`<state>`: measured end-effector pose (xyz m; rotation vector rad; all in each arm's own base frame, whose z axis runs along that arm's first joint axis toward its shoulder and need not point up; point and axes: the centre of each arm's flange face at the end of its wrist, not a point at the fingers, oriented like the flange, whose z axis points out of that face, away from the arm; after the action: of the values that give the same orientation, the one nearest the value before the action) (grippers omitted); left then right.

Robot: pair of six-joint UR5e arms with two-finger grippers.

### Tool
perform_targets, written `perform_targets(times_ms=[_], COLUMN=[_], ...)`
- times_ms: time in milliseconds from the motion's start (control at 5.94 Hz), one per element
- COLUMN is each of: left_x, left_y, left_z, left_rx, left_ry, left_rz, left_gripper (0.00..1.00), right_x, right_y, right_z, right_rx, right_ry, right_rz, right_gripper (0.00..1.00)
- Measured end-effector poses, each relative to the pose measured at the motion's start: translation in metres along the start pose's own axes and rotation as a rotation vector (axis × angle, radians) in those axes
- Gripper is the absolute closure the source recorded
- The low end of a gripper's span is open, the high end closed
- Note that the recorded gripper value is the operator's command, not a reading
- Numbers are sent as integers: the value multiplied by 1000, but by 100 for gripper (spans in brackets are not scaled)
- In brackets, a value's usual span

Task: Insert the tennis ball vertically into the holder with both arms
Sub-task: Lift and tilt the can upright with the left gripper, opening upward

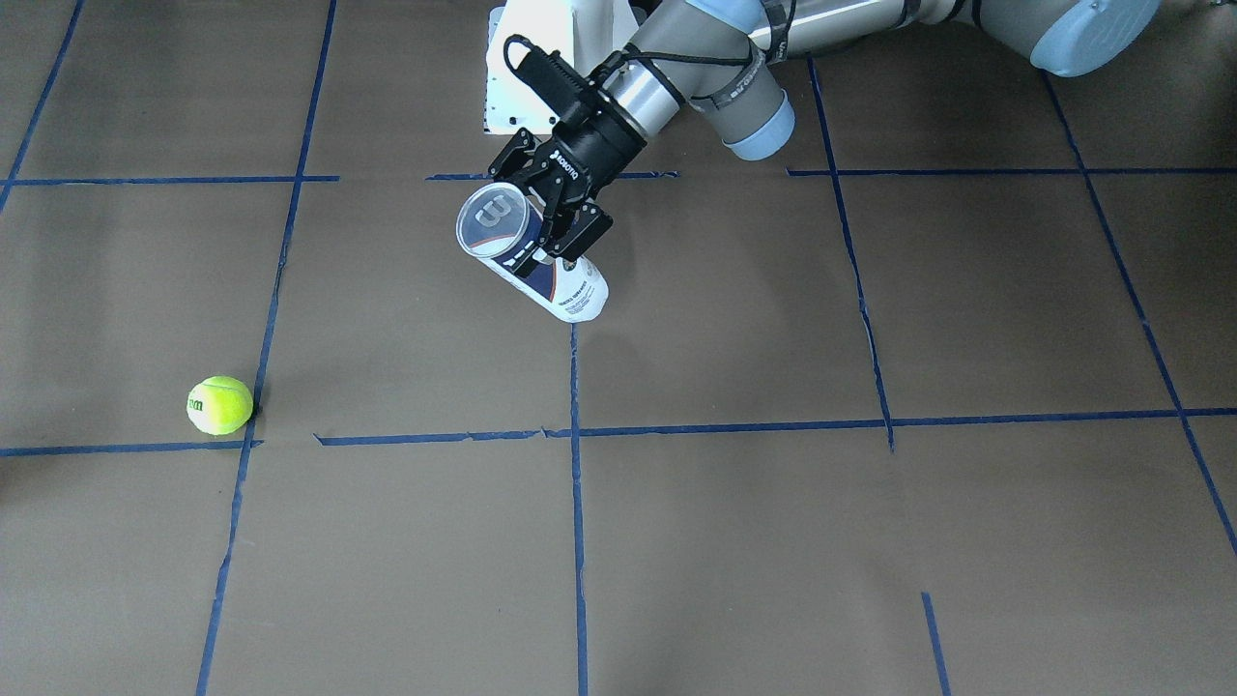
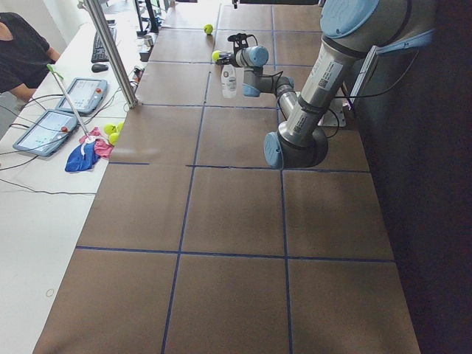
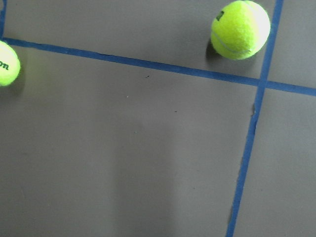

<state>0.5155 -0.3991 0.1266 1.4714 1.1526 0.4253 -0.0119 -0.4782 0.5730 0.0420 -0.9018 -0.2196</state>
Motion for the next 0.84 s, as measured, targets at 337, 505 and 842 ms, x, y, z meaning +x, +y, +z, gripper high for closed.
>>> perform_targets(times_ms=[337,505,842], left_x=[5,6,5], left_y=[25,46,78], left_z=[-14,-14,-12], left_rx=[183,236,273], left_ry=[-41,-65,-66], left_rz=[-107,-140,-163], left_gripper=[21,21,21], right_x=[-25,-41,-94], right_y=[-14,-28,-68], right_z=[15,19,29], right_rx=[5,7,25], right_ry=[-30,-29,33], right_rz=[-90,-107,-86], right_gripper=[2,1,0])
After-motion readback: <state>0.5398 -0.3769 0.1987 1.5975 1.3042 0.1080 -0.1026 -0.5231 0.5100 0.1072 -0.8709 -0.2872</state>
